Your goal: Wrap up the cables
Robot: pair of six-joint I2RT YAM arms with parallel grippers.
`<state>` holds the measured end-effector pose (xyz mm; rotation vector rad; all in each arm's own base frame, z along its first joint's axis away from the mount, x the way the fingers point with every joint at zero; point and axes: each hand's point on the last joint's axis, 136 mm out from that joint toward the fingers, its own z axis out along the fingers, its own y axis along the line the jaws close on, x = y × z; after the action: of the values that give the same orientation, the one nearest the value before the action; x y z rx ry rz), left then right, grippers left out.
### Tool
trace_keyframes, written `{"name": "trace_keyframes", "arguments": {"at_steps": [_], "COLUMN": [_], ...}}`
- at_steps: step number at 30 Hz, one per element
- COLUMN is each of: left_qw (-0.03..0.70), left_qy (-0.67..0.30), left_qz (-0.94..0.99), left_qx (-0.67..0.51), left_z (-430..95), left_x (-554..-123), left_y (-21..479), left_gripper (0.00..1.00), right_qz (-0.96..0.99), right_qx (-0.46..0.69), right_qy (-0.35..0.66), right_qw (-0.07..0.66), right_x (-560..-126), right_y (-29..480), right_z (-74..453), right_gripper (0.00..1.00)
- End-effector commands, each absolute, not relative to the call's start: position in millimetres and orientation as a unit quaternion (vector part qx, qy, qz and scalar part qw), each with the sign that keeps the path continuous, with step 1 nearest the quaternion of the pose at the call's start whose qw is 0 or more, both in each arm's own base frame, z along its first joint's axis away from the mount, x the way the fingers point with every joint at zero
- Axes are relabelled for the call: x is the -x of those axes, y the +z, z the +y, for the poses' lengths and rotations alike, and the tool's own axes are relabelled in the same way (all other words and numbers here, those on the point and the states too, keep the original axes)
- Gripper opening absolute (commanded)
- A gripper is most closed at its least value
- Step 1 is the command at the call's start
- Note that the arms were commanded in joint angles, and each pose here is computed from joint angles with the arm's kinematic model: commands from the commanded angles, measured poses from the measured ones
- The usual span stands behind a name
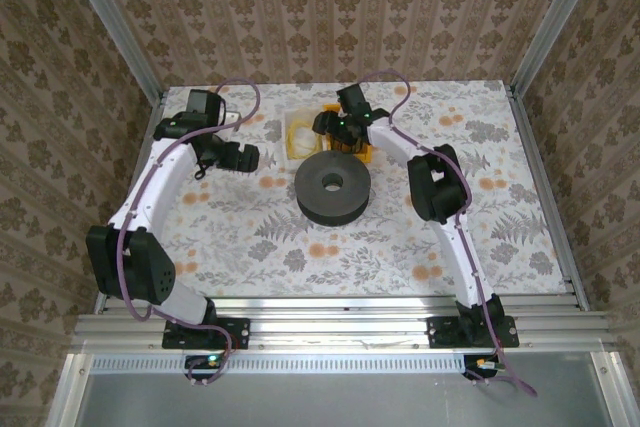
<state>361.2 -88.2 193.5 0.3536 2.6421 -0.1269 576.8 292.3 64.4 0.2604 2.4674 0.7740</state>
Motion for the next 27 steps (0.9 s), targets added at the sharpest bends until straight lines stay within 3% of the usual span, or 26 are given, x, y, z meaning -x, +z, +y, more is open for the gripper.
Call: {"name": "trace_keyframes", "arguments": {"at_steps": [1, 8, 27], "left_qw": [0.226, 0.225, 0.228], "left_qy": [-0.039, -0.035, -0.034], "left_qz": [0.965, 0.965, 0.963], "left_qx": [-0.128, -0.129, -0.138], "left_z": [-88, -88, -97], "left_x": [-357, -356, -355], "left_y": [199, 201, 203], "left_gripper": [1.0, 1.0, 1.0], "right_qz": [0.905, 0.891, 0.872], "right_qx": [-0.116, -0.128, -0.124], "right_qy": [0.324, 0.33, 0.326], "right_qw": [0.251, 0.283, 0.343], "right_x": [-572, -574, -580], "right_y": [49, 71, 126], "right_z": [297, 286, 259], "right_gripper": [0.64, 0.54, 0.54]}}
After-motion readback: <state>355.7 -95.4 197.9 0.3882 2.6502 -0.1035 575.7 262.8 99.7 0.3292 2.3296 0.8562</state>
